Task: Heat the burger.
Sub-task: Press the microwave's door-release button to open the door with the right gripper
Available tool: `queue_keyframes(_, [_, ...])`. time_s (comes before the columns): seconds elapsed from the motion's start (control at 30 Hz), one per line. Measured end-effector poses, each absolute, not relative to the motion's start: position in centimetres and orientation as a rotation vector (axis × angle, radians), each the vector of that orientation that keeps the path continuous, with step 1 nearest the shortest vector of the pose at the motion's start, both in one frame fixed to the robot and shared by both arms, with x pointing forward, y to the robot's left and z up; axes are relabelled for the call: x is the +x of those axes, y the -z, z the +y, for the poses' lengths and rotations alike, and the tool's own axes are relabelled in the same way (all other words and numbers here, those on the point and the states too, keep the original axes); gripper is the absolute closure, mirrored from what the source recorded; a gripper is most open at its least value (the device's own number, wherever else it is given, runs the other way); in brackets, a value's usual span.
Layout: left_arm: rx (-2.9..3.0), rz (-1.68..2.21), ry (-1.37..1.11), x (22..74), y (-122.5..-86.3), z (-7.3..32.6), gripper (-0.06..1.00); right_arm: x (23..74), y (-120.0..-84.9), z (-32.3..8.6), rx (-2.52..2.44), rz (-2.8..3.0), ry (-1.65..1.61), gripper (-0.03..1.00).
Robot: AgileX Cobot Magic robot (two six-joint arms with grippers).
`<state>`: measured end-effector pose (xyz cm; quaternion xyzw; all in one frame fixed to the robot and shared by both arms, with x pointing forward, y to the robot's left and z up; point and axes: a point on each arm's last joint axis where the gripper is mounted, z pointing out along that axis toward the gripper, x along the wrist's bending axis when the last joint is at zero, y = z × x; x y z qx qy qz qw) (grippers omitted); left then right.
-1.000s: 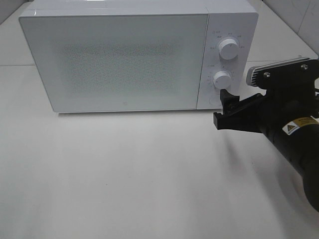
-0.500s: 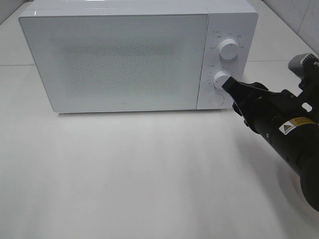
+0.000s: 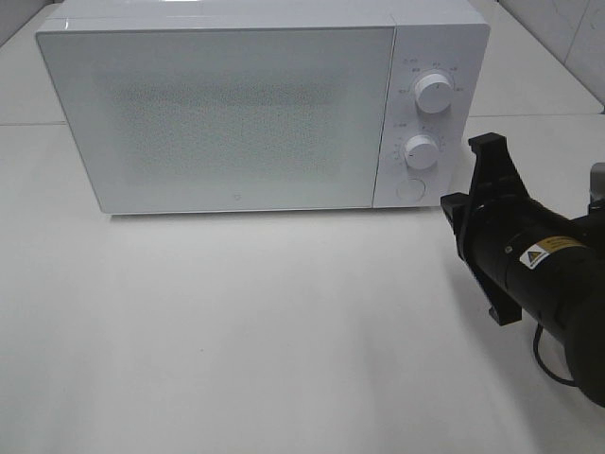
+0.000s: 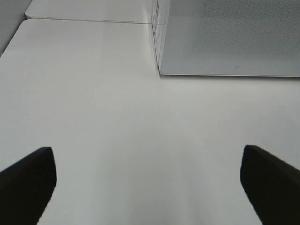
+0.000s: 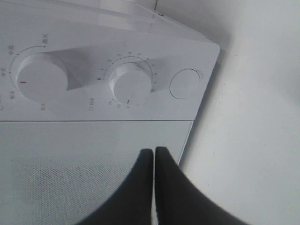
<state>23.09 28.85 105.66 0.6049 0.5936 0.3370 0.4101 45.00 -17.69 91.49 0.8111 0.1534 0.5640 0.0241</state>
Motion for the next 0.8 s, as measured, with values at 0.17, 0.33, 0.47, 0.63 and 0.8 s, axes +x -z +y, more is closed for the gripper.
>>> queue_keyframes(0.17, [1.523,1.495,-0.849,23.1,-105.7,28.8,-0.04,45.0,-90.2,-17.6,2.585,0.396,-1.704,0.97])
queue_keyframes(0.33, [1.523,1.495,-0.849,23.1,-105.7,28.8,-0.04,45.1,-89.4,-17.5,2.623,0.373,-1.686,0.97])
queue_keyframes(0.47, [1.523,1.495,-0.849,23.1,-105.7,28.8,-0.04,45.3,-88.4,-17.6,2.665,0.341,-1.658,0.97])
queue_keyframes(0.63, [1.523,1.495,-0.849,23.1,-105.7,28.8,-0.04,46.4,-87.9,-18.0,2.678,0.326,-1.675,0.97])
queue_keyframes(0.8, [1.523,1.495,-0.849,23.1,-105.7,28.8,-0.04,48.0,-87.6,-18.3,2.669,0.311,-1.729,0.97])
